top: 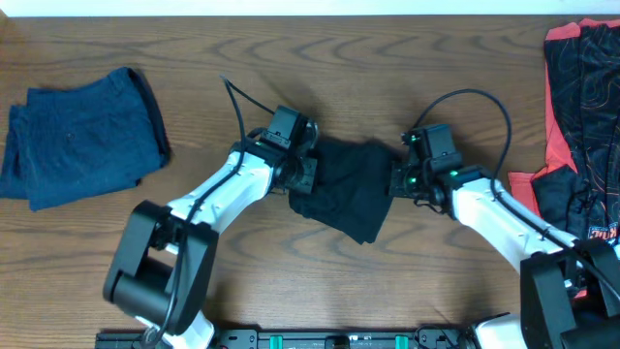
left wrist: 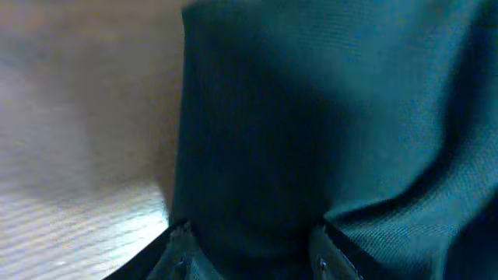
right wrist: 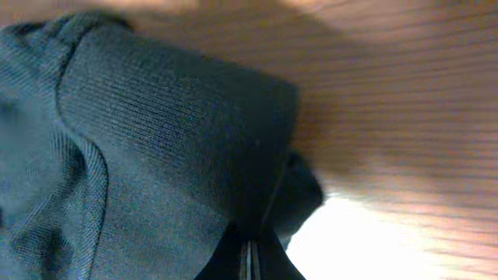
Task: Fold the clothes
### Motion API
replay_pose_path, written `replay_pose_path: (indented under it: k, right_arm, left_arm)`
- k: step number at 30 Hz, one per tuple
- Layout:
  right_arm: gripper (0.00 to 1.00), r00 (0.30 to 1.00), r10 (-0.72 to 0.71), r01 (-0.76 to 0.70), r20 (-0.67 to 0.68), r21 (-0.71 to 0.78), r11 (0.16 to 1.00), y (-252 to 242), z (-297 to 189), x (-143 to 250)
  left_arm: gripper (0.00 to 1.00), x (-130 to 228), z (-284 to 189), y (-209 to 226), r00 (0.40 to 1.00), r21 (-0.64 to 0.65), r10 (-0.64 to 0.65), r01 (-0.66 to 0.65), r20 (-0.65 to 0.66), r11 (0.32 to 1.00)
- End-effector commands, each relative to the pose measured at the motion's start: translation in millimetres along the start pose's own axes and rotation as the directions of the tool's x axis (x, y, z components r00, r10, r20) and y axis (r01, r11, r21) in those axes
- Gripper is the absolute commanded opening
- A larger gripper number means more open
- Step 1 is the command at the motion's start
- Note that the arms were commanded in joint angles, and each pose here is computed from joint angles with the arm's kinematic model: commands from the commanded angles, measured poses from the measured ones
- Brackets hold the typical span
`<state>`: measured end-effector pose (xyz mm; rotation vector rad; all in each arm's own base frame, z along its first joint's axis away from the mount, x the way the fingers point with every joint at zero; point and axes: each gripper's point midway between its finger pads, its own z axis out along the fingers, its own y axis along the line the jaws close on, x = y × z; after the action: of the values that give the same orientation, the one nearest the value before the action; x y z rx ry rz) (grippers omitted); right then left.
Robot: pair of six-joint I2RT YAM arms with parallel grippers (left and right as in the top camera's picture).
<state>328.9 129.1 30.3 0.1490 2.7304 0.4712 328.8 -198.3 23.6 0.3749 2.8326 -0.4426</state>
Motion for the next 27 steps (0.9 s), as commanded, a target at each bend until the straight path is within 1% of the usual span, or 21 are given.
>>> replay_pose_path:
  k: [1,3,7,15,16,18,20,21,23,24,26,27]
  right_arm:
    - [0.01,0.999,0.017,-0.02,0.036,0.089,0.996,-31,-3,-10]
    - [0.01,0.999,0.027,-0.031,0.039,0.104,0.994,-39,-4,-13]
    - [0.01,0.999,0.022,-0.025,0.025,0.13,0.991,-50,-6,-11]
    - [0.01,0.993,0.014,0.006,-0.121,0.167,0.986,-60,-10,25]
    - [0.02,0.989,0.0,0.024,-0.145,0.165,0.986,-60,-10,30]
    - [0.02,0.984,-0.012,0.043,-0.18,0.172,0.984,-63,-12,38]
    - [0.02,0.981,-0.029,0.062,-0.19,0.172,0.983,-64,-13,39]
    - [0.04,0.982,-0.035,0.067,-0.183,0.169,0.983,-63,-12,37]
    - [0.17,0.987,-0.044,0.068,-0.154,0.159,0.985,-61,-10,30]
    - [0.18,0.989,-0.049,0.069,-0.136,0.147,0.987,-58,-9,25]
    - [0.24,0.994,-0.063,0.074,-0.09,0.124,0.99,-52,-8,14]
    - [0.25,0.996,-0.073,0.079,-0.055,0.115,0.99,-50,-7,5]
  left_arm:
    - [0.49,27,25,14,0.994,-0.042,-0.006,0.002,-0.105,0.999]
    - [0.48,32,32,21,0.992,-0.071,-0.012,0.004,-0.124,0.997]
    - [0.49,38,39,25,0.988,-0.081,-0.02,0.008,-0.152,0.997]
    - [0.47,39,33,24,0.988,-0.081,-0.02,0.008,-0.153,0.997]
    - [0.43,40,31,24,0.987,-0.082,-0.021,0.008,-0.158,0.997]
    - [0.41,44,26,24,0.984,-0.087,-0.027,0.012,-0.174,0.996]
    - [0.4,51,21,24,0.979,-0.098,-0.062,0.043,-0.196,0.994]
    - [0.4,54,18,24,0.975,-0.107,-0.091,0.07,-0.204,0.992]
    - [0.4,59,12,24,0.967,-0.12,-0.135,0.111,-0.216,0.987]
    - [0.4,60,8,23,0.964,-0.126,-0.153,0.127,-0.219,0.984]
    - [0.4,60,0,21,0.962,-0.128,-0.173,0.148,-0.21,0.981]
    - [0.41,59,-5,20,0.963,-0.128,-0.181,0.157,-0.202,0.979]
